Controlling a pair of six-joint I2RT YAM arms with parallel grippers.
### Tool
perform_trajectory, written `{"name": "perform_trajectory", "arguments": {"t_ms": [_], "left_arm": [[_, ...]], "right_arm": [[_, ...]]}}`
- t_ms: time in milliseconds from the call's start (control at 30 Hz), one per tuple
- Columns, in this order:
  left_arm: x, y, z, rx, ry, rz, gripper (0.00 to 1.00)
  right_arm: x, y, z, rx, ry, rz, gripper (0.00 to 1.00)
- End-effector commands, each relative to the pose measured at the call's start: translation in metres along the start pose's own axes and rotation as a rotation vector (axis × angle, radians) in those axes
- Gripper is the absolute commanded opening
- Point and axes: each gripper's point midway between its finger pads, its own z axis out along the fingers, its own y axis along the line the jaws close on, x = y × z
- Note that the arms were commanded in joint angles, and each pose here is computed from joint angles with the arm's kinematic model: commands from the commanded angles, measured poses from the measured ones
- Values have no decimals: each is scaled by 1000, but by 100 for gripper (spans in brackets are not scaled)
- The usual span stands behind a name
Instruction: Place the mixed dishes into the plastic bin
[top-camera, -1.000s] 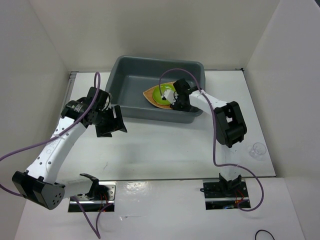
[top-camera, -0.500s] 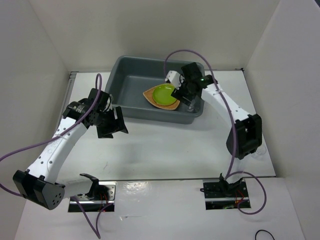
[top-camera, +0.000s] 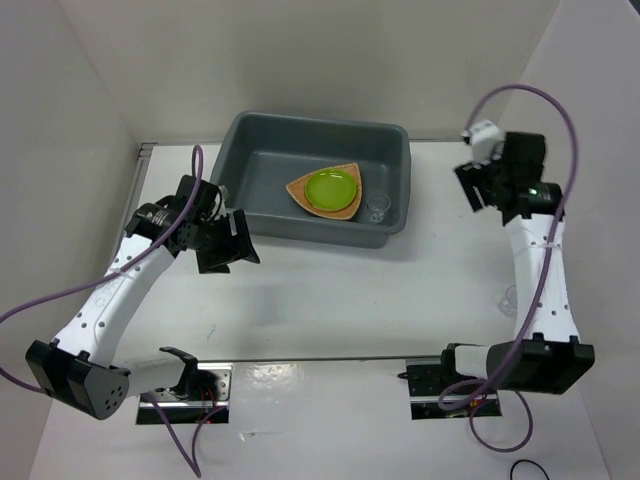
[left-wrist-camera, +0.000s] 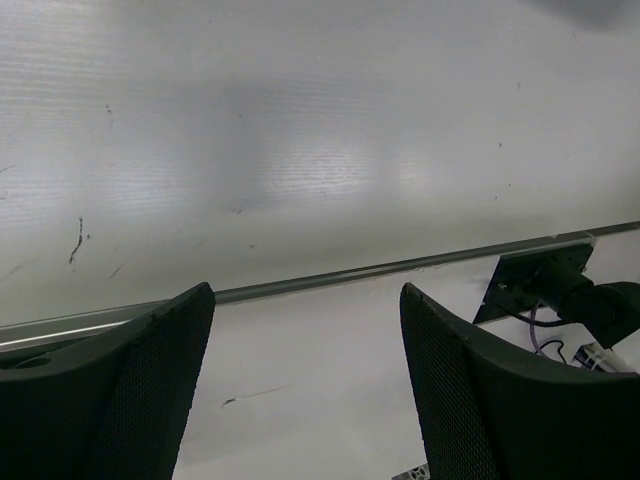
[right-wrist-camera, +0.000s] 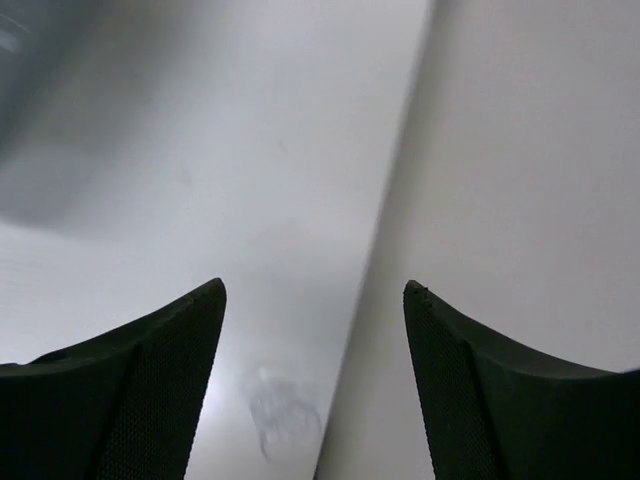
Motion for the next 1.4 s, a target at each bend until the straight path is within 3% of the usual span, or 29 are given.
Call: {"name": "perform_trajectory", "arguments": {"t_ms": [0,100,233,467,667,833,967,1000,1067,1100,1167,1300,1367], "left_arm": [[-2,-5,-2,40,-20,13,82],[-1,-6,-2,47,-15,13,82],[-4,-9,1,60,-15,15,82],[-6,-13,-3,66,-8,25,82],[-4,-12,-3,65,-5,15,82],[1,-10,-5,68,-9,-2,82],[8,-5,-3,61,0,-5,82],[8,-5,-3,61,1,-5,82],[6,-6,-2,66,-7,-3,82],[6,-6,-5,71,-14,-1,82],[6,-6,-5,71,-14,-1,82],[6,-7,-7,76,-22,1,82],[6,-6,-5,76,-22,1,82]], "right_arm": [[93,-18,-5,16,213,104,75],[176,-26,-18,56,388,189,74],[246,-19,-43,47,563,198,74],[291,14,-47,-39,656,214,66],[312,41,-21,-204,682,227,63],[320,44,-6,-245,703,231,62],[328,48,3,-260,717,245,50],[329,51,5,-279,724,242,37],[332,55,7,-294,737,256,23],[333,56,8,-305,748,269,9],[321,45,8,-292,722,279,0],[251,31,-9,-325,584,253,0],[173,15,-14,-272,415,171,0]]}}
